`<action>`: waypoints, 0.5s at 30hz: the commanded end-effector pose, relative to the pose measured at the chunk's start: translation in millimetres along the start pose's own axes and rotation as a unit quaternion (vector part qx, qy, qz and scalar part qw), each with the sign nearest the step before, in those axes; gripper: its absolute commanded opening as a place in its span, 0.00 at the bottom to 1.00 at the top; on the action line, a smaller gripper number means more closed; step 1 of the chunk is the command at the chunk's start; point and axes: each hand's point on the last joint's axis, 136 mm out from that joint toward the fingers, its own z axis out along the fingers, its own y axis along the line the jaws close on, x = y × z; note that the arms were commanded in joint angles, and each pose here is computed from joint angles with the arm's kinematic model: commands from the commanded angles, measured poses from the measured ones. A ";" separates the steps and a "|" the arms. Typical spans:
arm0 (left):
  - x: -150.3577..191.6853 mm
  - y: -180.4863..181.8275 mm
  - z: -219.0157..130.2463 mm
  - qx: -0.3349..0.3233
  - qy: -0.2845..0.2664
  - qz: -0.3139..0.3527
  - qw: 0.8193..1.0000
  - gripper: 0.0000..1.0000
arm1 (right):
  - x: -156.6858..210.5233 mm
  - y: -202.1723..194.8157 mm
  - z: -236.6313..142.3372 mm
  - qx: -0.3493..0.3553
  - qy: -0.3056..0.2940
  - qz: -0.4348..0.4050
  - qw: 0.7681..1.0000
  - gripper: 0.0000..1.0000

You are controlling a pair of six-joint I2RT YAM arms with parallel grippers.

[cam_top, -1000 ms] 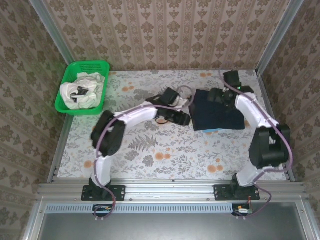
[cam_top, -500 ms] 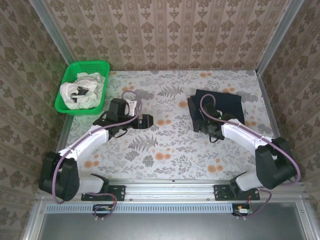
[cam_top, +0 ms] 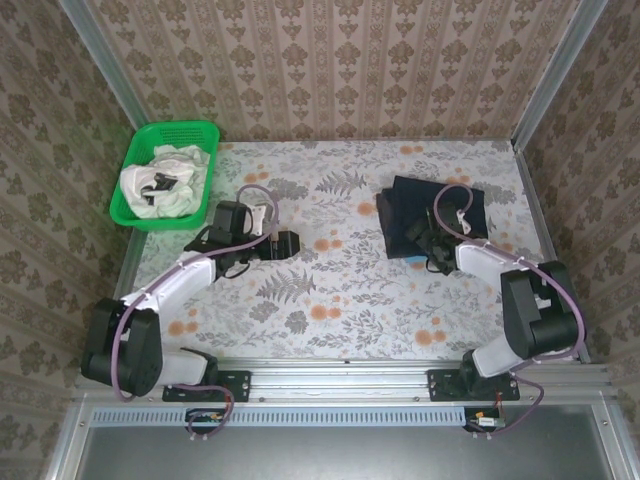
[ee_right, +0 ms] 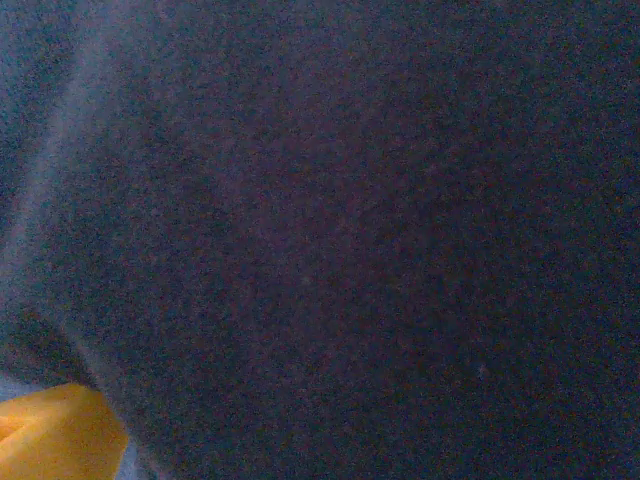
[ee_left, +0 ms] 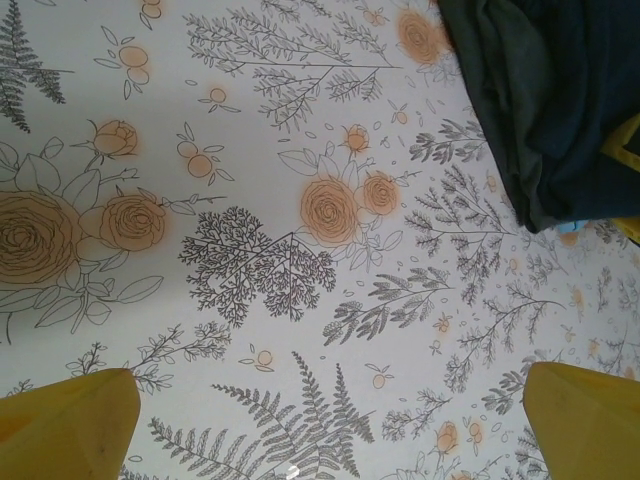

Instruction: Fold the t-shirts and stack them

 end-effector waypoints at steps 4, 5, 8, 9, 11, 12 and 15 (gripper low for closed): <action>-8.7 -0.1 5.1 0.010 -0.001 0.009 1.000 1.00 | -54.6 -2.3 26.3 -0.004 -0.075 0.136 0.988 0.94; -9.6 -0.1 5.5 0.011 0.000 0.008 1.000 1.00 | -63.7 -2.9 30.7 -0.005 -0.078 0.145 0.986 0.92; -12.5 -3.3 5.2 0.017 -0.001 0.009 1.000 1.00 | -90.1 0.5 48.6 -0.004 -0.046 0.133 0.990 0.90; -12.7 -3.8 5.0 0.018 -0.001 0.010 1.000 1.00 | -98.4 -1.7 54.2 0.009 -0.030 0.129 0.991 0.89; -12.9 -2.3 5.3 0.015 -0.001 0.014 1.000 1.00 | -116.0 -2.2 65.9 0.015 -0.026 0.120 0.992 0.89; -13.9 -1.1 5.4 0.012 -0.001 0.013 1.000 1.00 | -125.2 -4.2 71.5 0.017 -0.023 0.124 0.992 0.89; -15.0 0.0 6.4 0.012 0.001 0.011 1.000 1.00 | -144.8 -2.4 90.0 0.000 0.007 0.126 0.992 0.88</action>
